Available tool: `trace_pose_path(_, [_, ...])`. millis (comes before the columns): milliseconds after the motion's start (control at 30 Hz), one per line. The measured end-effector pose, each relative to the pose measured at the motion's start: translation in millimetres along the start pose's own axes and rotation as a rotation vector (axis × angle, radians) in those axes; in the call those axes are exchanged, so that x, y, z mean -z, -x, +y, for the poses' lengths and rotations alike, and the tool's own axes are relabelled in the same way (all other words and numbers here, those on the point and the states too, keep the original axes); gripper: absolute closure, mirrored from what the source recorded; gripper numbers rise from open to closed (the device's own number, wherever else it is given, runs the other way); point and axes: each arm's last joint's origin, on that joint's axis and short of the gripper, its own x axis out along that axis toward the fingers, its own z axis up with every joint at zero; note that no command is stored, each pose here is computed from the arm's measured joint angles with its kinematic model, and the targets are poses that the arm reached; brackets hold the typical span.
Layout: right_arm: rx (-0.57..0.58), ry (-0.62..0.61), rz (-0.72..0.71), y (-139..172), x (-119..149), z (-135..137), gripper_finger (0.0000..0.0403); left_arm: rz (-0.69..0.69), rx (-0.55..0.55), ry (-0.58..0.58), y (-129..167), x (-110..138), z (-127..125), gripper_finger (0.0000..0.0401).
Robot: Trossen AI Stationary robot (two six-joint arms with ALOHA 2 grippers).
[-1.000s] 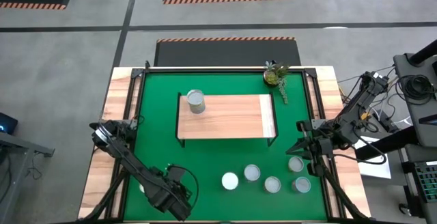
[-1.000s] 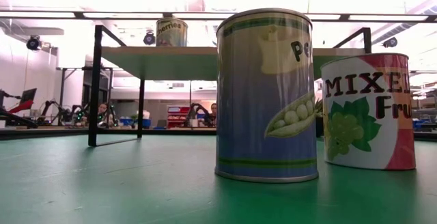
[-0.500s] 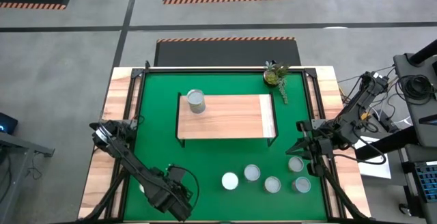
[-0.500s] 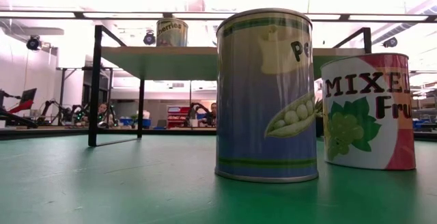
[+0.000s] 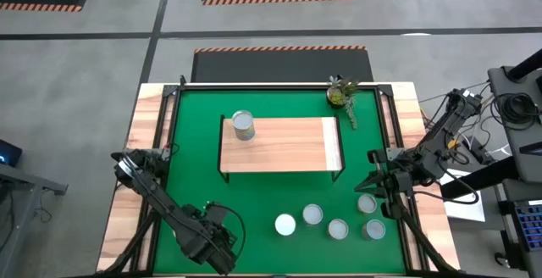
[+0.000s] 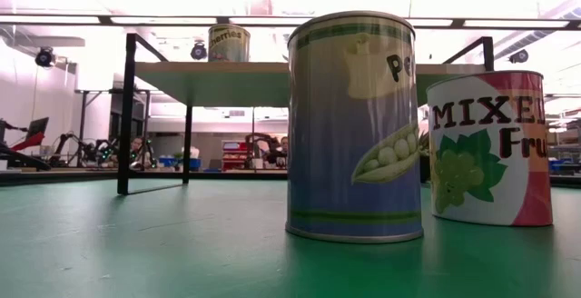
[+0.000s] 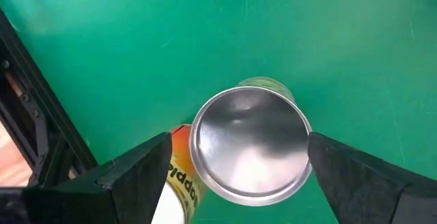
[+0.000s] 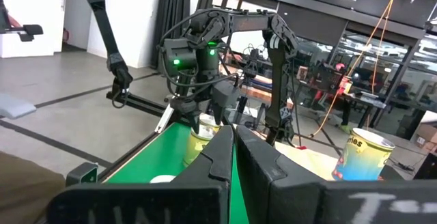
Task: Pick and place cans onto a shelf
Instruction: Put the canned pears on the shelf
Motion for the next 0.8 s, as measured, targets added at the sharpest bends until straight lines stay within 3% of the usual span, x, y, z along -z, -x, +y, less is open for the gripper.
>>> trace_pose_path(533, [-0.001, 0.0, 0.0, 0.0, 0.0, 0.0, 0.0394, -0.006, 0.019, 0.013, 0.9, 1.1, -0.7, 0.0075])
trace_pose_path(800, [0.0, -0.009, 0.0, 0.0, 0.0, 0.0, 0.0394, 0.0, 0.043, -0.02, 2.1, 1.8, -2.3, 0.0006])
